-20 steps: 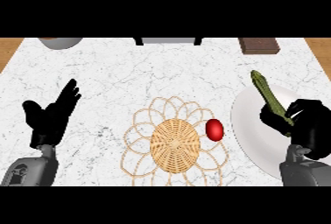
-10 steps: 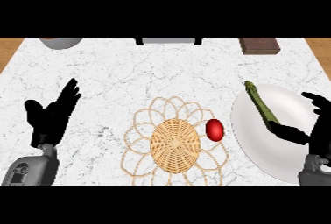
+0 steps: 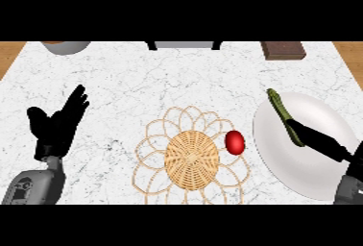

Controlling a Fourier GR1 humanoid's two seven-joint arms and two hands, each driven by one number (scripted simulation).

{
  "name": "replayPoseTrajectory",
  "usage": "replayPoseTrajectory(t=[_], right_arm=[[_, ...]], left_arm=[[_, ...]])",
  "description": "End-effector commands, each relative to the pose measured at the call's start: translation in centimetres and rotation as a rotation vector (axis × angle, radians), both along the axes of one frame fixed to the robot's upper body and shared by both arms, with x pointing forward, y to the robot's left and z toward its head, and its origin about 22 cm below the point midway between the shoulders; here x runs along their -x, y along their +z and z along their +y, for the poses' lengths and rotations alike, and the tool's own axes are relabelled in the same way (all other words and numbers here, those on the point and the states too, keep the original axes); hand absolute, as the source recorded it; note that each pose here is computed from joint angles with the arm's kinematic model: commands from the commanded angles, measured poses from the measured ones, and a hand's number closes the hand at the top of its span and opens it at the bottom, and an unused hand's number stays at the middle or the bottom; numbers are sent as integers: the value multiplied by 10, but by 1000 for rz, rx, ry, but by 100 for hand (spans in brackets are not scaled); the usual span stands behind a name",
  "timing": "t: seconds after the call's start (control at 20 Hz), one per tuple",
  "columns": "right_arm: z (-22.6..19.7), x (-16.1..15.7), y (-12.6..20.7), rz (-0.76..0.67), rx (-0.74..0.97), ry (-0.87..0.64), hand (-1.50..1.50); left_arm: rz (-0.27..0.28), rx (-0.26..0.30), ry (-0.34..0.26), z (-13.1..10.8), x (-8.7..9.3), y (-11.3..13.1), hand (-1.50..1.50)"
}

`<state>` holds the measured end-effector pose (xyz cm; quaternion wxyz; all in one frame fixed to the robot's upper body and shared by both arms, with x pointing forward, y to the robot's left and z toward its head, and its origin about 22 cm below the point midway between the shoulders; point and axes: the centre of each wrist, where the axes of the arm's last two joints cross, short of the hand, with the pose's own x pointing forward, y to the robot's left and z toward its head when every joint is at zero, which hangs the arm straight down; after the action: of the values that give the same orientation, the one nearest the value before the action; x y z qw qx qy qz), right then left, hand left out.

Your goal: Pick the squash from the placemat and place it in the plate

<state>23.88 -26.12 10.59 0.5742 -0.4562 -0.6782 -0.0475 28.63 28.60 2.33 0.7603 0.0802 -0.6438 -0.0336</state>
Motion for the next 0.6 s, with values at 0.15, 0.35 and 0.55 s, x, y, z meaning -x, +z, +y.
replayPoseTrajectory(t=[0.15,0.35,0.55], right_arm=[[-10,20,24,-18,-306,115,-150],[-28,48,4,-57,-328,124,-150],[-61,74,-10,-65,-269,124,-150]], left_arm=[[-1,5,-1,-7,5,-4,0],[-18,-5,-4,2,9,5,0],[2,-9,1,5,3,-3,0]])
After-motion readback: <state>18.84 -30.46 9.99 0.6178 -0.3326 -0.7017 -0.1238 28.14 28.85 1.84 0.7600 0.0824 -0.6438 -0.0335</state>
